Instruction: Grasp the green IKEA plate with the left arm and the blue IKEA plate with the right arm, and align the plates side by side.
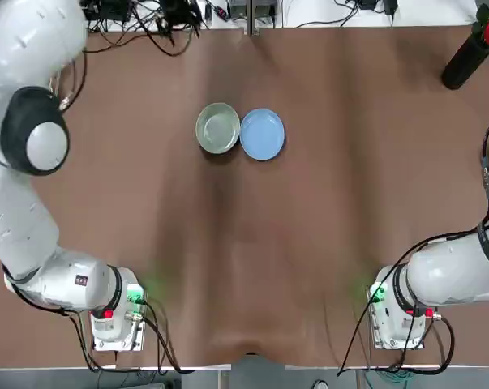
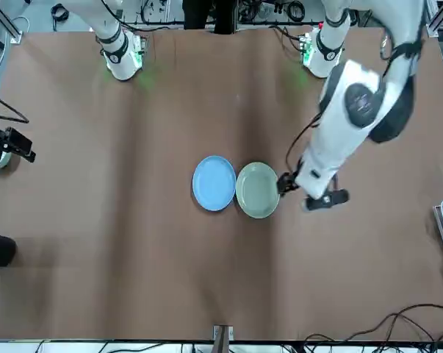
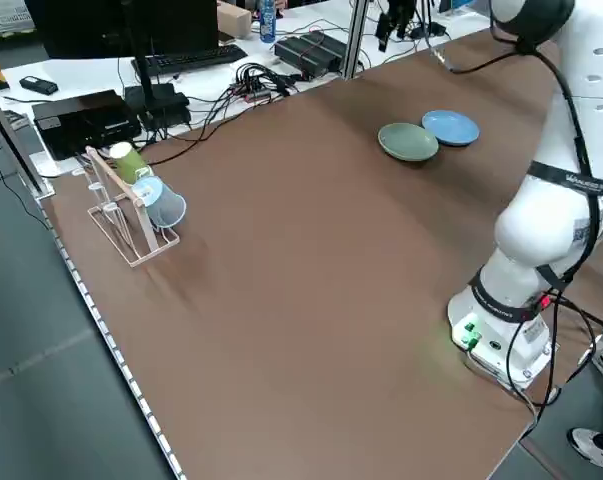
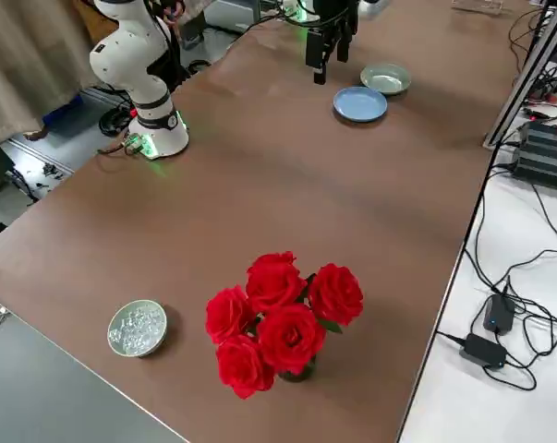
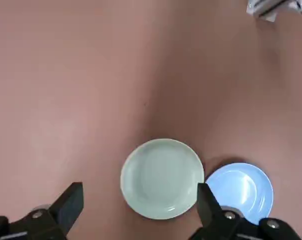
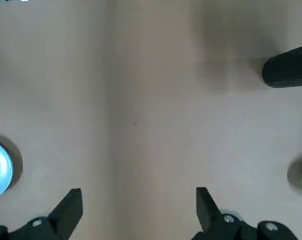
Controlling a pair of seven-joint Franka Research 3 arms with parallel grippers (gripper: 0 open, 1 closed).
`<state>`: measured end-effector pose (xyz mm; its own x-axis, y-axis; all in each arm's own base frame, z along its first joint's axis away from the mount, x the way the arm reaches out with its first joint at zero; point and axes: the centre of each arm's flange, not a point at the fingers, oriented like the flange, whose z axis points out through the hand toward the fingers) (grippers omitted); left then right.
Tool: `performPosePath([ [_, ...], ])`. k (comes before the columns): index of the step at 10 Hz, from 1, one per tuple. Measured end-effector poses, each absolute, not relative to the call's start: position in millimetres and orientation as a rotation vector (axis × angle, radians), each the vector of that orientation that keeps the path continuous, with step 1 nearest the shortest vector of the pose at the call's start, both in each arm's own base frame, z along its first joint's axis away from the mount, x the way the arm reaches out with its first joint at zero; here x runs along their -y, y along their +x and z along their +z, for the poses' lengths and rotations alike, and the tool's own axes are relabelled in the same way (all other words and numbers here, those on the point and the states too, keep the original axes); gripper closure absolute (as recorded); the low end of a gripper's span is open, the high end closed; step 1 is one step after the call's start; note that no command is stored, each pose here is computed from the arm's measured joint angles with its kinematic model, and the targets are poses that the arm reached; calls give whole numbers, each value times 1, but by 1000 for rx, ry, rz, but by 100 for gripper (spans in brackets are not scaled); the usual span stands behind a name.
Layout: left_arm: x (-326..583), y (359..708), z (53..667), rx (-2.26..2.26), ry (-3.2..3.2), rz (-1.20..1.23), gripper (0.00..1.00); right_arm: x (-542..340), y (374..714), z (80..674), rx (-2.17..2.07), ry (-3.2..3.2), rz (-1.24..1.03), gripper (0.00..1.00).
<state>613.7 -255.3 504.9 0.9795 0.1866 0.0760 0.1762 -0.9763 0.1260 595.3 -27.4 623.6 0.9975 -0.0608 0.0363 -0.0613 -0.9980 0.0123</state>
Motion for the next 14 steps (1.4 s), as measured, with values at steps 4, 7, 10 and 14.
performPosePath([
  [4, 172, 581, 587, -142, 3088, 180, 0, 27, 595, 624, 95, 3127, 55, 0],
  [7, 110, 542, 609, -2, 3131, 218, 0, 27, 595, 624, 97, 3127, 55, 0],
  [10, 32, 528, 622, 29, 3122, 238, 0, 26, 595, 624, 96, 3132, 56, 0],
  [14, -8, 527, 638, 52, 3108, 84, 0, 26, 595, 624, 96, 3133, 56, 0],
])
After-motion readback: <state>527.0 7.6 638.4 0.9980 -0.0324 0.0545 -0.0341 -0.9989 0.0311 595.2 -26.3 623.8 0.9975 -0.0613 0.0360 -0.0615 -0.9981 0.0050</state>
